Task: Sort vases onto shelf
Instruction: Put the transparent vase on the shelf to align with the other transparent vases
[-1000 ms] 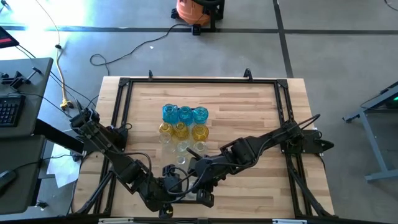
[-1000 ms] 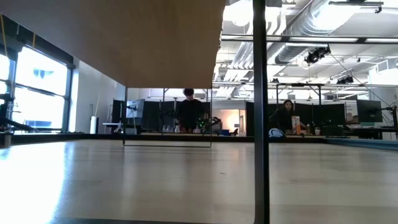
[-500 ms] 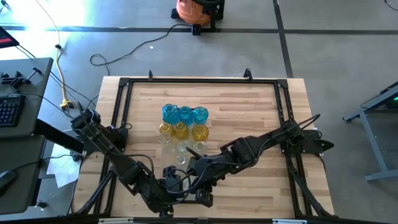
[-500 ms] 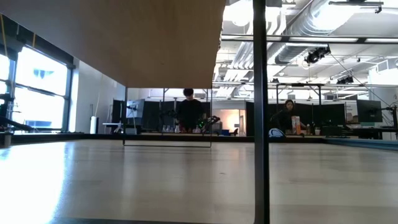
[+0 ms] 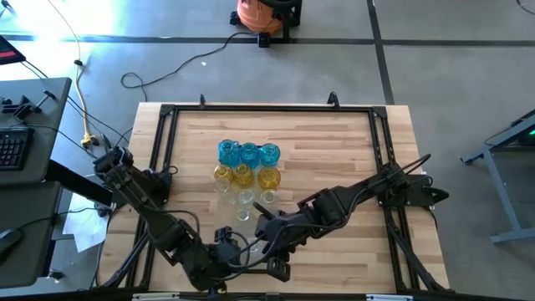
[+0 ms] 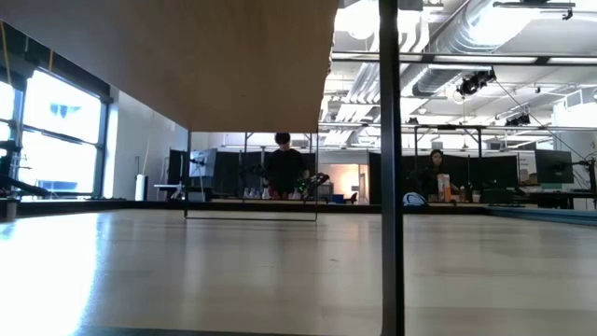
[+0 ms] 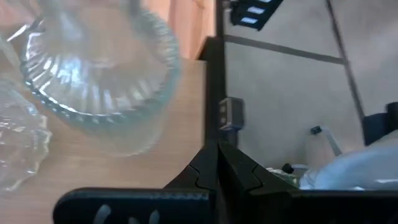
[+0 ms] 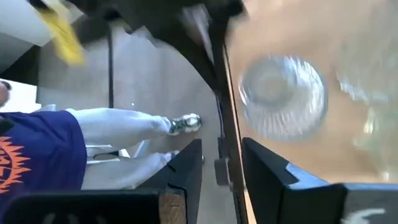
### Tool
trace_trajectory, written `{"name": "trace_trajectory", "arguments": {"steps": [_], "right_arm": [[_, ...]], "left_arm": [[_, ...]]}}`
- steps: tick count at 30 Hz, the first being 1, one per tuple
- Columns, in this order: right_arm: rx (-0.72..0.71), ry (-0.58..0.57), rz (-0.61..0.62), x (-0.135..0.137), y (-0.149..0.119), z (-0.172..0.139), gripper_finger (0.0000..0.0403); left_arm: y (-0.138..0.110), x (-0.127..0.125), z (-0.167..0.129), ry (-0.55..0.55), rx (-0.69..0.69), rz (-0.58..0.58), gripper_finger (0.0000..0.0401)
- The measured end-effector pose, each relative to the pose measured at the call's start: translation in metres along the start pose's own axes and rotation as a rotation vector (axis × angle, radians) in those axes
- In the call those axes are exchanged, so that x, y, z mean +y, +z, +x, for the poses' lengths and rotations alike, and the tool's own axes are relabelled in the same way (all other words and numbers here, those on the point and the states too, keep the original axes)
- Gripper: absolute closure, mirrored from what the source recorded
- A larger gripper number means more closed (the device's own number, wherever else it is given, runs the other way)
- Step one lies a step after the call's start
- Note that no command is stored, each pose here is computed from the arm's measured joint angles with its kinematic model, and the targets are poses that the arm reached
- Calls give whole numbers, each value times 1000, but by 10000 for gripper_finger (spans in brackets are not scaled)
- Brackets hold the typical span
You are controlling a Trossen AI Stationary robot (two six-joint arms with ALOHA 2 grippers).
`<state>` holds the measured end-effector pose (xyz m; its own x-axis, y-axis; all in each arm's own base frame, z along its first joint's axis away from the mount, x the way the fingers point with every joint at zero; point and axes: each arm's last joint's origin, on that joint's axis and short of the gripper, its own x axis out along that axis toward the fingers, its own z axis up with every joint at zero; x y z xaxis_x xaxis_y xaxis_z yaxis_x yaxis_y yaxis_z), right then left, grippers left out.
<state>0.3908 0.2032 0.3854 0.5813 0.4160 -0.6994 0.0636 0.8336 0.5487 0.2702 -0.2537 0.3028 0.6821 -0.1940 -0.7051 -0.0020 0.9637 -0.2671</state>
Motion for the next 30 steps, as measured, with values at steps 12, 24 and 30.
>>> {"name": "trace_trajectory", "arguments": {"steps": [12, 24, 30], "right_arm": [[-51, -256, 21, 9, -30, 1, 375], [-222, -344, 178, 20, -42, 2, 400], [-302, -381, 315, 22, -49, 17, 402]], "left_arm": [[-9, -1, -74, 75, -155, 4, 401], [-17, 12, -131, 113, -259, 40, 401], [-19, 20, -148, 115, -264, 62, 401]]}}
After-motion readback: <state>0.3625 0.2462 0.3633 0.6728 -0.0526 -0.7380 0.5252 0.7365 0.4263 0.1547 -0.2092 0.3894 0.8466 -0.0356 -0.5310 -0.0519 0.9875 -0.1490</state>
